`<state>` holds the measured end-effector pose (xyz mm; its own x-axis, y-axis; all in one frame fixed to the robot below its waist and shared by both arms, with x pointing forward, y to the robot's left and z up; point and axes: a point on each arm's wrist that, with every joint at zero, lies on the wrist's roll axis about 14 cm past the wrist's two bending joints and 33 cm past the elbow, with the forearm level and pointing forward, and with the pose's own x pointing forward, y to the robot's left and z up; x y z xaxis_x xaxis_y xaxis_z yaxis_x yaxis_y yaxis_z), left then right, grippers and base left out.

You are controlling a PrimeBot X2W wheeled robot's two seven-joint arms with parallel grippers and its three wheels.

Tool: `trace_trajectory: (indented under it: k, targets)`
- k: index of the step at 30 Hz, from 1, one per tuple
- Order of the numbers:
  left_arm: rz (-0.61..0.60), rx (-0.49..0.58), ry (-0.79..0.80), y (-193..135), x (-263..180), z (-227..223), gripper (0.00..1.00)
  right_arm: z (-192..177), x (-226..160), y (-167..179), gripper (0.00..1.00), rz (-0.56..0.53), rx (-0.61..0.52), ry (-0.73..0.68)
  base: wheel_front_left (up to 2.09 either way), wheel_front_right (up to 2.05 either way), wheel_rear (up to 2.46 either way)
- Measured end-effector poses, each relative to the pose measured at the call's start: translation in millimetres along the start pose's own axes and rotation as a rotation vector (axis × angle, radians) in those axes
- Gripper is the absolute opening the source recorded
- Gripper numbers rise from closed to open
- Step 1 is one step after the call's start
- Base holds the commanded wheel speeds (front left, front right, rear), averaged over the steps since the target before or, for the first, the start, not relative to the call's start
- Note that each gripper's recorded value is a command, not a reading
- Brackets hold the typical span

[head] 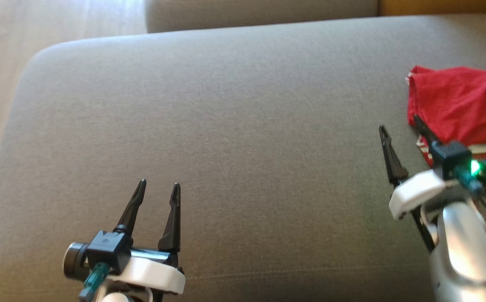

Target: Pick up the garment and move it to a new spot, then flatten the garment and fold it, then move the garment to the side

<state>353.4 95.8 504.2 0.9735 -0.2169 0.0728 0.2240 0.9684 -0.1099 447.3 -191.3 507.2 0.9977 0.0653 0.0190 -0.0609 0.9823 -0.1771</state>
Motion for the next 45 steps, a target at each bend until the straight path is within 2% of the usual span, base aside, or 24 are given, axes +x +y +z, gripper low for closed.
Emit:
trace_trajectory:
  k: [9, 14, 21, 32, 40, 41, 45]
  targets:
    - [0.116, -0.032, -0.048, 21.2, -32.8, 16.7, 1.00, 16.7, -48.1, 31.5, 1.00, 0.055, 0.153, -0.087, 0.00, 0.00, 0.00]
    - [0.174, -0.018, -0.086, 34.5, -47.7, 28.2, 1.00, 26.8, -72.9, 30.2, 1.00, 0.051, 0.175, -0.125, 0.00, 0.00, 0.00]
    - [0.199, -0.005, -0.080, 39.2, -64.1, 25.6, 1.00, 22.4, -101.1, 22.3, 1.00, 0.022, 0.204, -0.116, 0.00, 0.00, 0.00]
    - [0.149, 0.002, -0.071, 31.0, -61.3, 23.1, 1.00, 8.5, -113.4, 15.5, 1.00, -0.012, 0.240, -0.078, 0.00, 0.00, 0.00]
    - [0.141, 0.000, -0.071, 29.9, -61.6, 22.8, 1.00, 7.5, -112.8, 20.8, 1.00, 0.003, 0.243, -0.073, 0.00, 0.00, 0.00]
    - [0.141, 0.004, -0.069, 29.9, -61.7, 22.4, 0.00, 7.3, -112.6, 22.5, 0.00, 0.008, 0.245, -0.072, 0.00, 0.00, 0.00]
    - [0.151, -0.003, 0.021, 30.7, -71.5, -5.4, 0.00, -16.8, -118.5, 28.3, 0.00, 0.013, 0.255, 0.008, 0.00, 0.00, 0.00]
